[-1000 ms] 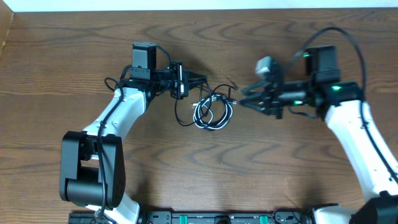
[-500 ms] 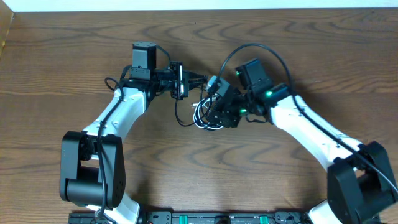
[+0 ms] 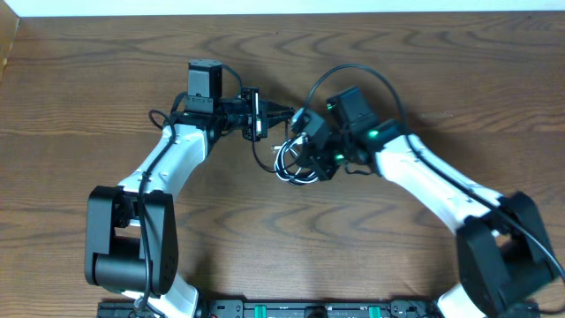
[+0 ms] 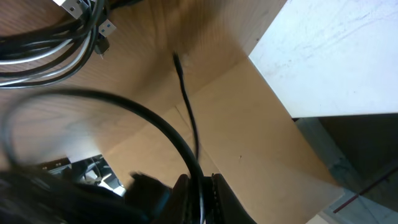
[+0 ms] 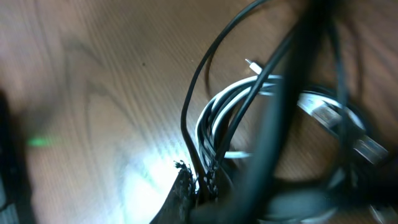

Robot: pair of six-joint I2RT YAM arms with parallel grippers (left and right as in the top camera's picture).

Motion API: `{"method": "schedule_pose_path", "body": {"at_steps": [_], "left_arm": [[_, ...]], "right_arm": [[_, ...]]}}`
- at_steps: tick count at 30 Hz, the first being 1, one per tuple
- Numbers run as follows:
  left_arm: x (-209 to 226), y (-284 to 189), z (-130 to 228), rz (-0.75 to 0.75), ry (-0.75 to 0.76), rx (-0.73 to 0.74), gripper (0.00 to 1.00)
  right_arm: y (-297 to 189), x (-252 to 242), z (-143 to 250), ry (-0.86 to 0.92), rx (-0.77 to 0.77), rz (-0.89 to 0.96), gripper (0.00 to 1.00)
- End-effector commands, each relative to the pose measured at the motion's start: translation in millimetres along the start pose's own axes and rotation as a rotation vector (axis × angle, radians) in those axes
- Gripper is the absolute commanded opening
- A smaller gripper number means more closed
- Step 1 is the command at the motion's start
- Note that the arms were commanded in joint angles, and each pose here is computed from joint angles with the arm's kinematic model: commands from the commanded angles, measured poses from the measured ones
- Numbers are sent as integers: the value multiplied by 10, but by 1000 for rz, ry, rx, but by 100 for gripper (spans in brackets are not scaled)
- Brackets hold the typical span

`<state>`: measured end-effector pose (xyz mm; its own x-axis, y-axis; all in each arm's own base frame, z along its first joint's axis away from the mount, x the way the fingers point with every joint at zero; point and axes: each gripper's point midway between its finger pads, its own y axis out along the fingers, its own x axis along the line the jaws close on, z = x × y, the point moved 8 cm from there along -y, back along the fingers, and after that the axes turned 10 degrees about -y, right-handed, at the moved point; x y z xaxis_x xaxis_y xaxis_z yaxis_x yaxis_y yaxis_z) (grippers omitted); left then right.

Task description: Untangle cables

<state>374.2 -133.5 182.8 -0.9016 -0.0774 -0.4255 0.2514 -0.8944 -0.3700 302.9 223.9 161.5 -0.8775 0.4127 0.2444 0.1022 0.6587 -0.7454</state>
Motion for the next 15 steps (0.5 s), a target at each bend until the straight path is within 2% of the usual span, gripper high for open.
{"method": "schedule_pose_path", "body": {"at_steps": [1, 9, 10, 15], "left_arm": [[3, 1, -83, 14, -18, -44, 7], [-3, 0, -98, 20, -17, -60, 8], [-3, 0, -98, 20, -12, -60, 8], [-5, -1, -104, 22, 6, -67, 7]], "right_arm": [[-592, 134, -165, -90, -135, -6, 1], [-1577, 287, -237, -159, -329, 162, 1], [-1889, 394, -240, -193, -410, 202, 1], [-2233, 510, -189, -216, -480, 282, 1]]}}
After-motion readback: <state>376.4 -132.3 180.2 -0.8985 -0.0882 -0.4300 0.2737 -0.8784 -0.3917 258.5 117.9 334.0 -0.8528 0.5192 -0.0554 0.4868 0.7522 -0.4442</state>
